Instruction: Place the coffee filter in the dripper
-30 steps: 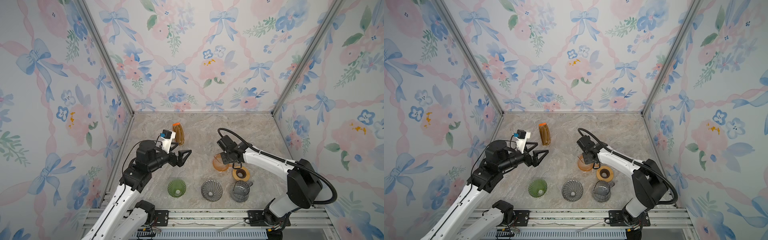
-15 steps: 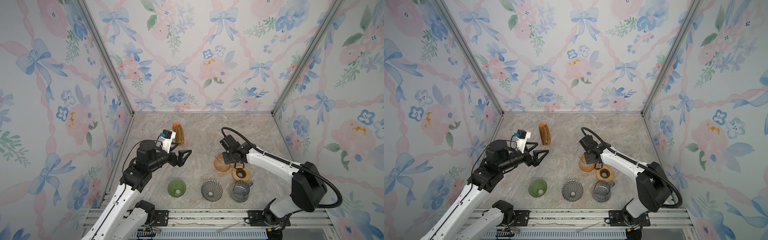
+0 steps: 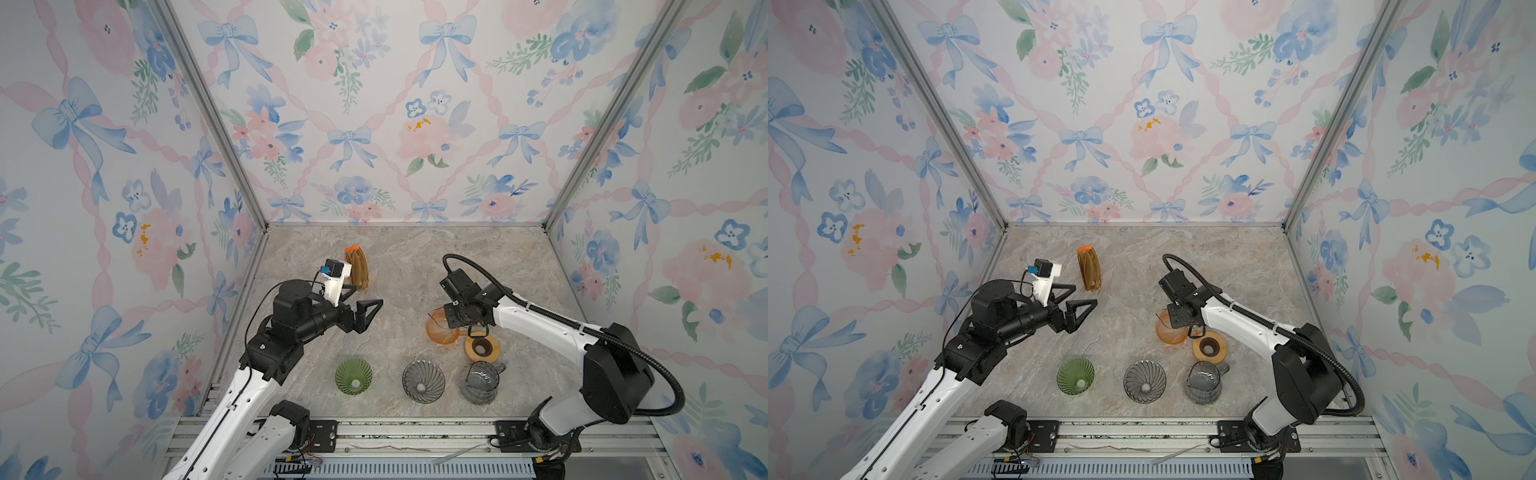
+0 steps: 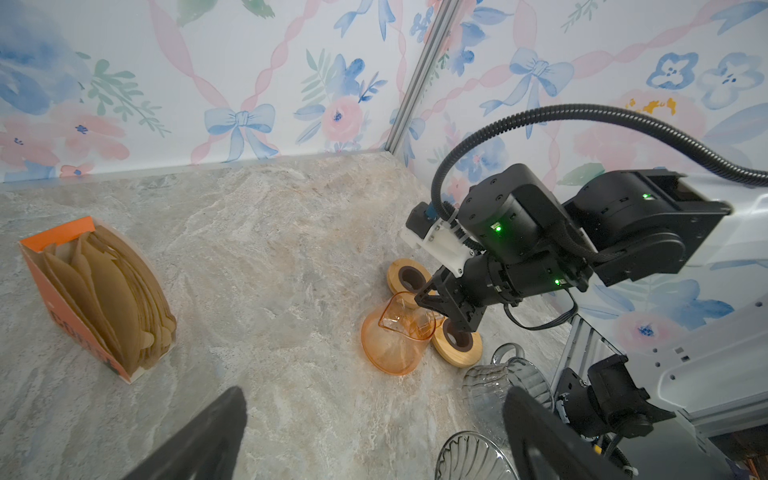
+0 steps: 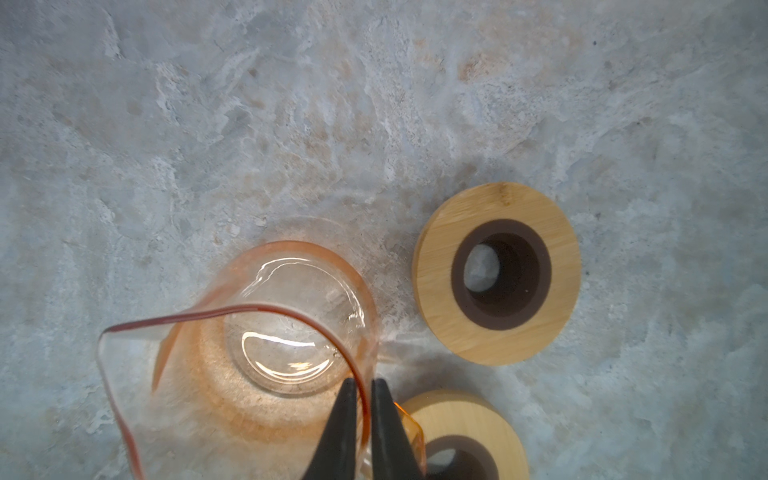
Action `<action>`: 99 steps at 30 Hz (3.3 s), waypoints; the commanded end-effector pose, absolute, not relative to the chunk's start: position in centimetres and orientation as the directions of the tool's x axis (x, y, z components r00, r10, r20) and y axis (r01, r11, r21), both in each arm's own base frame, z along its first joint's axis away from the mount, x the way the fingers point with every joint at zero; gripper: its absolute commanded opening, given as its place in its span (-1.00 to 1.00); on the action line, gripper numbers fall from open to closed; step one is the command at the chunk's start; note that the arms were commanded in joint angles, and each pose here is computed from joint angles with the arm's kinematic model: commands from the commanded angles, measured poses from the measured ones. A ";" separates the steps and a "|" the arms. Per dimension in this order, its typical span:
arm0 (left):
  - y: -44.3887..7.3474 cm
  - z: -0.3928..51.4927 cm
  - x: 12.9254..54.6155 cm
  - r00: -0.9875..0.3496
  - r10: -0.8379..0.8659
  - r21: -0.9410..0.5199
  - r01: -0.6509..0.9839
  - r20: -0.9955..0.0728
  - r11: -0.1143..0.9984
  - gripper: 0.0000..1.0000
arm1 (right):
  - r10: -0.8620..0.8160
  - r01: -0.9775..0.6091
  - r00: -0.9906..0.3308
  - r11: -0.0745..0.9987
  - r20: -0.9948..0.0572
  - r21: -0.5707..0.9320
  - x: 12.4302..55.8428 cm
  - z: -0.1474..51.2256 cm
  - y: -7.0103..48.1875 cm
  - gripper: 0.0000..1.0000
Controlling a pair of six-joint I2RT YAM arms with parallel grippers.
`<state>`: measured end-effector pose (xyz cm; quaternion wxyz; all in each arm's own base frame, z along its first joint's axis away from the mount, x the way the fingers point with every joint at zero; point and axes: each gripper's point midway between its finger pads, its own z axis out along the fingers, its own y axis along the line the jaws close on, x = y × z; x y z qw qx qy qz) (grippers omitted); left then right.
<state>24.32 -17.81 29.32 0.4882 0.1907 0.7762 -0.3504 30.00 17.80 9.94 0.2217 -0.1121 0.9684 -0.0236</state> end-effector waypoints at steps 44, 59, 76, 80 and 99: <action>-19.1 29.4 24.3 -0.461 -0.044 -0.383 0.678 -0.886 0.628 0.96 | -0.178 -0.190 -0.852 0.981 -0.492 -0.026 29.2 12.0 18.1 -0.58; -23.9 29.9 27.6 -0.509 0.045 -0.391 0.712 -0.860 0.583 0.96 | 0.097 -0.087 -0.836 0.949 -0.540 0.305 28.6 14.3 14.3 -0.16; -27.6 28.3 30.2 -0.523 0.077 -0.400 0.730 -0.849 0.554 0.97 | 0.532 0.210 -0.735 0.769 -0.422 0.604 30.9 11.2 5.8 0.14; -27.8 28.4 29.1 -0.533 0.089 -0.419 0.748 -0.842 0.515 0.96 | 0.574 0.232 -0.724 0.724 -0.382 0.650 31.5 10.0 5.0 0.14; -27.0 28.2 28.9 -0.504 0.109 -0.375 0.755 -0.857 0.538 0.96 | 0.624 0.300 -0.742 0.634 -0.243 0.713 33.3 3.4 5.6 0.17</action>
